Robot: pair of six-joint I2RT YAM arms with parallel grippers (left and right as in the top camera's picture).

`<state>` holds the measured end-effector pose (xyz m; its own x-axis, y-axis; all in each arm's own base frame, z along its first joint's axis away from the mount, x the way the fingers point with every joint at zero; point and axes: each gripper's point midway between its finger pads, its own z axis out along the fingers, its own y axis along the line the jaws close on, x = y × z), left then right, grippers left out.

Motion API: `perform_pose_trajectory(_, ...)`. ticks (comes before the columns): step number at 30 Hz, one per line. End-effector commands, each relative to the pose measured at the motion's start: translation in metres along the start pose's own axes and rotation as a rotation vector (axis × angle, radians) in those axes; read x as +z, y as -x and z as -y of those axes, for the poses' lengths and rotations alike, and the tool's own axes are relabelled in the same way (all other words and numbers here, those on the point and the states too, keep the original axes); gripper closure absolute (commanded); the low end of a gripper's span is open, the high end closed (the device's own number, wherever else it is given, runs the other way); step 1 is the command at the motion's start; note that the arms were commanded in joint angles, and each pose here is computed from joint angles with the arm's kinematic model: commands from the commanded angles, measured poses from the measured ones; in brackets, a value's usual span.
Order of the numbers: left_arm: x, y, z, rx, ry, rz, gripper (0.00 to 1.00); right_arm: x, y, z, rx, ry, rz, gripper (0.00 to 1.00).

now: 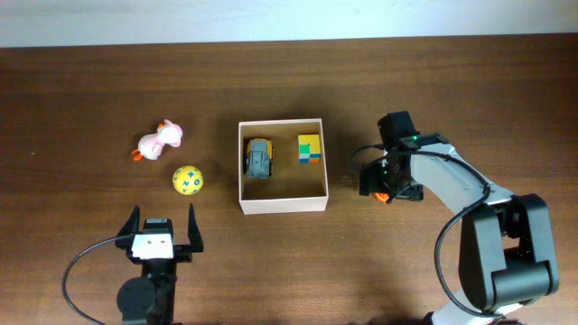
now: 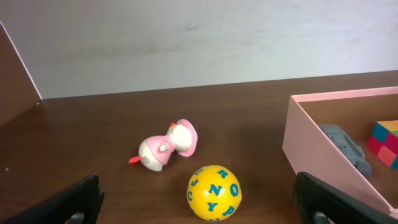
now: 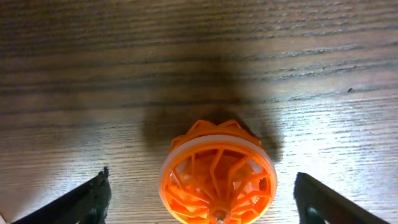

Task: Pack container
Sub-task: 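Lower the right gripper onto the orange wheel toy and grasp it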

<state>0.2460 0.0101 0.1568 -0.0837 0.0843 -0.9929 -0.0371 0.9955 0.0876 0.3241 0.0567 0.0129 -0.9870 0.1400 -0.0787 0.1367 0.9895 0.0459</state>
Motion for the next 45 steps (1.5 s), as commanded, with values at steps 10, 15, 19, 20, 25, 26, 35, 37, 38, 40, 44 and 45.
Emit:
perform_pose_trajectory(10,0.000,-0.001,0.000,0.016,-0.003,0.001,0.01,0.003,0.000,0.005,-0.004,-0.010,0.016,0.39)
perform_pose_trajectory(15,0.000,-0.001,0.000,0.016,-0.003,0.001,0.01,0.009,-0.003,0.007,-0.003,-0.010,0.018,0.40)
perform_pose_trajectory(19,0.000,-0.001,0.000,0.016,-0.003,0.001,0.01,0.012,-0.005,0.008,-0.003,-0.017,0.019,0.40)
perform_pose_trajectory(20,0.000,-0.001,0.000,0.016,-0.003,0.001,0.01,0.012,-0.005,0.009,-0.003,-0.020,0.021,0.40)
perform_pose_trajectory(25,0.000,-0.001,0.000,0.016,-0.003,0.001,0.01,0.012,-0.003,0.010,-0.003,-0.026,0.032,0.47)
perform_pose_trajectory(26,0.000,-0.001,0.000,0.016,-0.003,0.001,0.01,0.012,-0.001,0.010,-0.003,-0.028,0.037,0.47)
perform_pose_trajectory(35,0.000,-0.001,0.000,0.016,-0.003,0.001,0.01,0.012,0.006,0.012,-0.003,-0.041,0.070,0.46)
perform_pose_trajectory(37,0.000,-0.001,0.000,0.016,-0.003,0.001,0.01,0.012,0.007,0.011,-0.003,-0.040,0.074,0.46)
perform_pose_trajectory(38,0.000,-0.001,0.000,0.016,-0.003,0.001,0.01,0.012,0.007,0.011,-0.003,-0.039,0.075,0.46)
perform_pose_trajectory(40,0.000,-0.001,0.000,0.016,-0.003,0.001,0.01,0.012,0.008,0.011,-0.003,-0.039,0.076,0.46)
perform_pose_trajectory(44,0.000,-0.001,0.000,0.016,-0.003,0.001,0.01,0.012,0.008,0.011,-0.003,-0.038,0.079,0.60)
perform_pose_trajectory(45,0.000,-0.001,0.000,0.016,-0.003,0.001,0.01,0.012,0.009,0.011,-0.003,-0.037,0.081,0.62)
